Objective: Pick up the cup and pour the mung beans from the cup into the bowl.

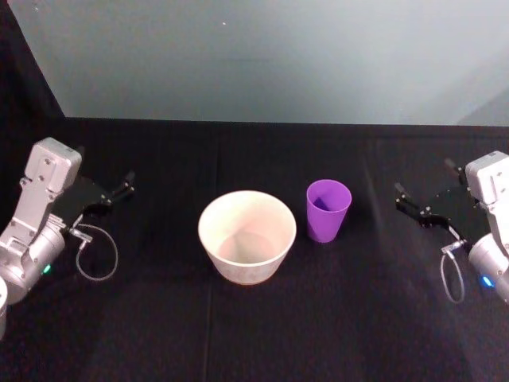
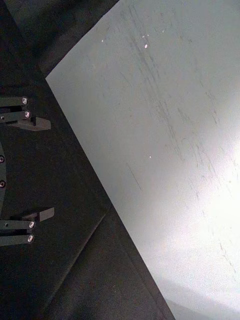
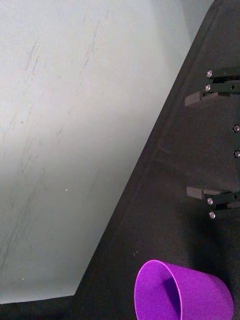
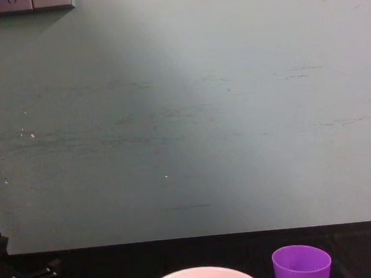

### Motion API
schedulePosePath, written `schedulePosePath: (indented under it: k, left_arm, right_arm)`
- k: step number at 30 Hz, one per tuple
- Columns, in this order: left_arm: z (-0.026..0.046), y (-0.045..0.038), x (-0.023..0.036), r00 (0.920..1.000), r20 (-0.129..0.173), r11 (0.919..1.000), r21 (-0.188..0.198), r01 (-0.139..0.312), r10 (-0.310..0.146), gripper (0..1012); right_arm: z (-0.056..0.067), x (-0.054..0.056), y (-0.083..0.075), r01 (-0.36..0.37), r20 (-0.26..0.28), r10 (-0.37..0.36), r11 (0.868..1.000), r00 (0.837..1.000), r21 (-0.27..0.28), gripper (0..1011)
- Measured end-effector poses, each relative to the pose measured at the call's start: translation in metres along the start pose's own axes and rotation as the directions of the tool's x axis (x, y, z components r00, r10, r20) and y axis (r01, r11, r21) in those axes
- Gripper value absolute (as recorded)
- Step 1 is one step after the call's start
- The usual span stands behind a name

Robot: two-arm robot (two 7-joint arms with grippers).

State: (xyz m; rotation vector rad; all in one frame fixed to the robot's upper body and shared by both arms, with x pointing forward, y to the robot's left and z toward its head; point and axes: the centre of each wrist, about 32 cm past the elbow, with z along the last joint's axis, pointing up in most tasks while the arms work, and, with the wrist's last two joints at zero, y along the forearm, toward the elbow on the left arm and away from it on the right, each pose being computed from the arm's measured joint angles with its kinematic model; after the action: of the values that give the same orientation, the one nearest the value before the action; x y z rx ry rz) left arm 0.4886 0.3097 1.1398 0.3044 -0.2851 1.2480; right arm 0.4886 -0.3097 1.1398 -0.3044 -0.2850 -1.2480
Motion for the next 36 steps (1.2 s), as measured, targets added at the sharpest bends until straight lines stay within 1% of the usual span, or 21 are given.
schedulePosePath:
  k: [36]
  left_arm:
    - [0.0, 0.0, 0.0, 1.0, 0.0, 1.0, 0.0, 0.0, 0.0, 1000]
  right_arm:
    - [0.0, 0.0, 0.0, 0.0, 0.0, 0.0, 1.0, 1.0, 0.0, 1003]
